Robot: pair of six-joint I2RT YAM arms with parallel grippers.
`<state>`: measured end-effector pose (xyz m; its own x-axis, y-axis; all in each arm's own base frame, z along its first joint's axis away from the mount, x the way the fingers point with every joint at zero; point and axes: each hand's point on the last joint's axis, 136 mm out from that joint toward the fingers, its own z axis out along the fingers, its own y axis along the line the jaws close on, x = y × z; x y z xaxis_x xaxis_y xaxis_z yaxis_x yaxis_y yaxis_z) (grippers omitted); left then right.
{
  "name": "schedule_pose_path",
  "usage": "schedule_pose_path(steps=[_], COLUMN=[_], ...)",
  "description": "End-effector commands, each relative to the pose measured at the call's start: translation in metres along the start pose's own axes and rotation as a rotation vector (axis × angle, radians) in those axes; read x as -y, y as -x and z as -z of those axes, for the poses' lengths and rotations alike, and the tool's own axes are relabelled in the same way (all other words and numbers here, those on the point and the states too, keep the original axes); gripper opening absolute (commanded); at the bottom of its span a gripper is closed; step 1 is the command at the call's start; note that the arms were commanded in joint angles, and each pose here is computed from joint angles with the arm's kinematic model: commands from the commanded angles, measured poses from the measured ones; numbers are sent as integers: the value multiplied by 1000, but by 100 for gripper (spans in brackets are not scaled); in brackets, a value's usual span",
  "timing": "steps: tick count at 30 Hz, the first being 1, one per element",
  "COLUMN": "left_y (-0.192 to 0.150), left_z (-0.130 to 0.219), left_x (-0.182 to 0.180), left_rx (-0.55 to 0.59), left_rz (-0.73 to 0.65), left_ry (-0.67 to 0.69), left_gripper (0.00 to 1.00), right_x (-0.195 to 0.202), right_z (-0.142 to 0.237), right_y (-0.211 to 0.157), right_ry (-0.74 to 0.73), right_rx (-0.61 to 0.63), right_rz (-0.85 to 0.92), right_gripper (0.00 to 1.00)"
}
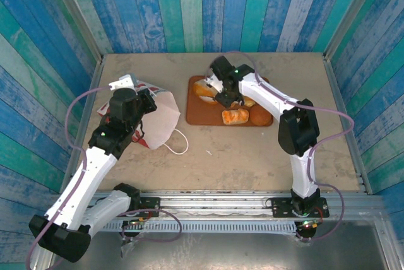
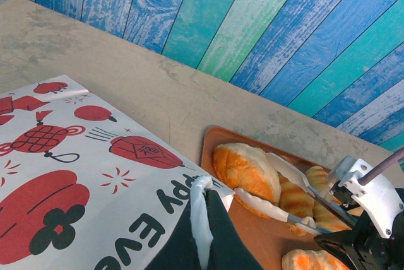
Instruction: Take the fake bread out of the paper bag
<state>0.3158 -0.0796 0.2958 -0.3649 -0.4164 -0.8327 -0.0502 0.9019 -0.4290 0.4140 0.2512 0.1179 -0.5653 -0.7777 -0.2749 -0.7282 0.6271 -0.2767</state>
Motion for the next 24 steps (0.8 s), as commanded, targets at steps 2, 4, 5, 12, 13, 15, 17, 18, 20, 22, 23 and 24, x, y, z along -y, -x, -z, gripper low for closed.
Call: schedule_pose_path(steps=[2, 4, 5, 12, 13, 15, 17, 18, 20, 22, 23, 24], left_y=[0, 0, -1, 0, 1, 1, 1, 2, 1, 1, 0, 1], left_z=[0, 0, -1, 0, 0, 0, 0, 0, 0, 0, 0, 0], left_x=[-1, 0, -1, 1, 1, 0, 1, 1, 1, 1, 1, 1], left_rx=[8, 8, 6, 8, 9, 10, 10, 11, 9, 7, 7, 9], left_rz=[7, 7, 6, 4, 4, 5, 5, 6, 5, 5, 5, 6], left_ry=[1, -2, -1, -4, -4, -2, -4, -5, -5, -4, -5, -6], left_gripper=[0, 0, 0, 0, 0, 0, 0, 0, 0, 0, 0, 0], right_x=[10, 10, 9, 7, 8, 9, 9, 10, 9, 9, 10, 11], right_z=[-1, -1, 0, -3, -3, -3, -4, -4, -5, -5, -3, -2], right_y=[5, 6, 7, 11, 11, 13, 13, 14, 13, 12, 11, 12], right_ry=[-38, -35, -26, -14, -19, -22, -23, -23, -24, -27, -30, -31], right_rx=[-1, 1, 6, 12, 11, 13, 12, 12, 6, 2, 2, 4], right_rz=[19, 20, 23, 37, 37, 38, 39, 38, 39, 40, 40, 40], right_gripper=[58, 58, 58, 55, 56, 56, 56, 56, 57, 57, 57, 58])
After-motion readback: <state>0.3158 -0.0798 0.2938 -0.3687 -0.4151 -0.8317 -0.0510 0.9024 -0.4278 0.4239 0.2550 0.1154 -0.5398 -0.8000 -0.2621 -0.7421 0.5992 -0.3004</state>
